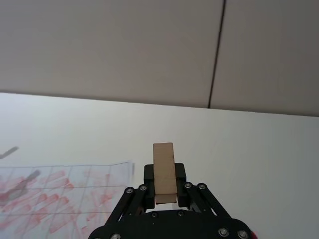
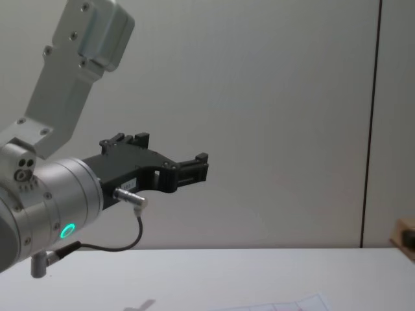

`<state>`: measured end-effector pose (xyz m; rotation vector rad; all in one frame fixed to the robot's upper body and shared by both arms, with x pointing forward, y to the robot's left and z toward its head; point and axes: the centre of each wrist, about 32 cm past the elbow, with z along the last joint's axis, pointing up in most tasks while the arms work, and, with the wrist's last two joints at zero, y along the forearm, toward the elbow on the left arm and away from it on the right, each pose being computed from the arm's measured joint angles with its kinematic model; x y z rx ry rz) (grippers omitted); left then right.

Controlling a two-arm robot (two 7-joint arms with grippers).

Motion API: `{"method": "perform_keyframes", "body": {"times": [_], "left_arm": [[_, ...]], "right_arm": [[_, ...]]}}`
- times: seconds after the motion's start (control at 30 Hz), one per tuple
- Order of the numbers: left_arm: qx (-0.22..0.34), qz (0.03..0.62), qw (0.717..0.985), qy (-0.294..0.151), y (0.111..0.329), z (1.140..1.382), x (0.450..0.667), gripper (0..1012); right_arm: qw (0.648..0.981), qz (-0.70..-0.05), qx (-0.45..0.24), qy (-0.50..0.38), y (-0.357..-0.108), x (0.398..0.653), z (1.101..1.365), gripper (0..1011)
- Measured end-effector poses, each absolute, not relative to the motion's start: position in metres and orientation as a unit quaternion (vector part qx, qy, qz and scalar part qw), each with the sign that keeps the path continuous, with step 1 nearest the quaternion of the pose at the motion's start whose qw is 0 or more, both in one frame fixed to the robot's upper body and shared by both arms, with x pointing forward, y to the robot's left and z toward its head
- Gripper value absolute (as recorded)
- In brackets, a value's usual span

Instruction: Use the one hand to pick up the stamp and affix it onto the A4 paper.

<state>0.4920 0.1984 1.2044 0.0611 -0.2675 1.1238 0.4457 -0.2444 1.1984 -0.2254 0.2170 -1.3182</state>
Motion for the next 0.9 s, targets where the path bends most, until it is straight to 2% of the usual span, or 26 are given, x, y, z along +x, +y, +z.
{"method": "perform_keyframes", "body": {"times": [0.37,0.9], "left_arm": [[0.029,0.531,0.837,-0.126,0.198,1.204,0.492,1001],[0.029,0.531,0.837,-0.126,0.198,1.204,0.492,1002]], "right_arm": [[0.815,-0.548,-0.152,0.111,-0.219,0.445,1.202,219],[0.813,-0.528,-0.211,0.130,-0.206,0.442,1.193,219]]}}
